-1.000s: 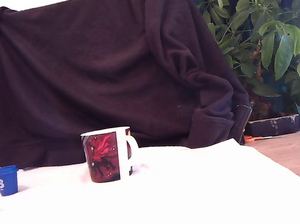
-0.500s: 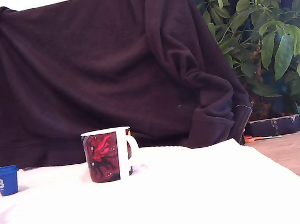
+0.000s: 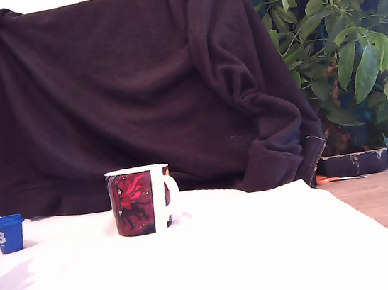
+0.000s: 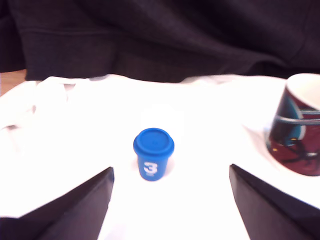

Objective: Pick the blue coffee capsule and place it inside the red coffee cup

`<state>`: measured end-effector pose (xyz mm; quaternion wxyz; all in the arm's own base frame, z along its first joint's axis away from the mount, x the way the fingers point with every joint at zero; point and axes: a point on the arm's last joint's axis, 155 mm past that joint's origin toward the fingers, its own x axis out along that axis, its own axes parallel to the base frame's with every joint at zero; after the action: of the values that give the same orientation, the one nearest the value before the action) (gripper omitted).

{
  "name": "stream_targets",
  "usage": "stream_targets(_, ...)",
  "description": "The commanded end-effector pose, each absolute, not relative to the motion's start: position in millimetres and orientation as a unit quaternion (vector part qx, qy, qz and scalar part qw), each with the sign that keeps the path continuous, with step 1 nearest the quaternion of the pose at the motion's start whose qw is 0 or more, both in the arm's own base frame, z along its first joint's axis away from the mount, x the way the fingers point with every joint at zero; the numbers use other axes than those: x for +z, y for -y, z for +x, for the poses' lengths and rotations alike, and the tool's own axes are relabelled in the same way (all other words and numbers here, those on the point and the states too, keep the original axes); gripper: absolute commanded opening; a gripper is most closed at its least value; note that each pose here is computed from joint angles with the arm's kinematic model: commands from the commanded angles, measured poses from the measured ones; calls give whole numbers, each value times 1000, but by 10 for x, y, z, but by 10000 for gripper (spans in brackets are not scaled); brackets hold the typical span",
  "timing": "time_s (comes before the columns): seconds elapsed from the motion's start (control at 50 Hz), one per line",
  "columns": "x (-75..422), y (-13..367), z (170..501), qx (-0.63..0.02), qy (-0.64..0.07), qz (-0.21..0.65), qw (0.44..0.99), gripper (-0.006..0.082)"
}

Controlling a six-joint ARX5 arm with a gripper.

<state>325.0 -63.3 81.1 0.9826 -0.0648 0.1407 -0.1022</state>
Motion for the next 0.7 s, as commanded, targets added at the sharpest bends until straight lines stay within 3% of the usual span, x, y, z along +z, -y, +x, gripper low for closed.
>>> stream_targets(0.0, 821, 659, 3360, -105, -140, -54, 983, 675)
stream_targets(0.68, 244, 768, 3950, -111, -195, -35, 974, 623)
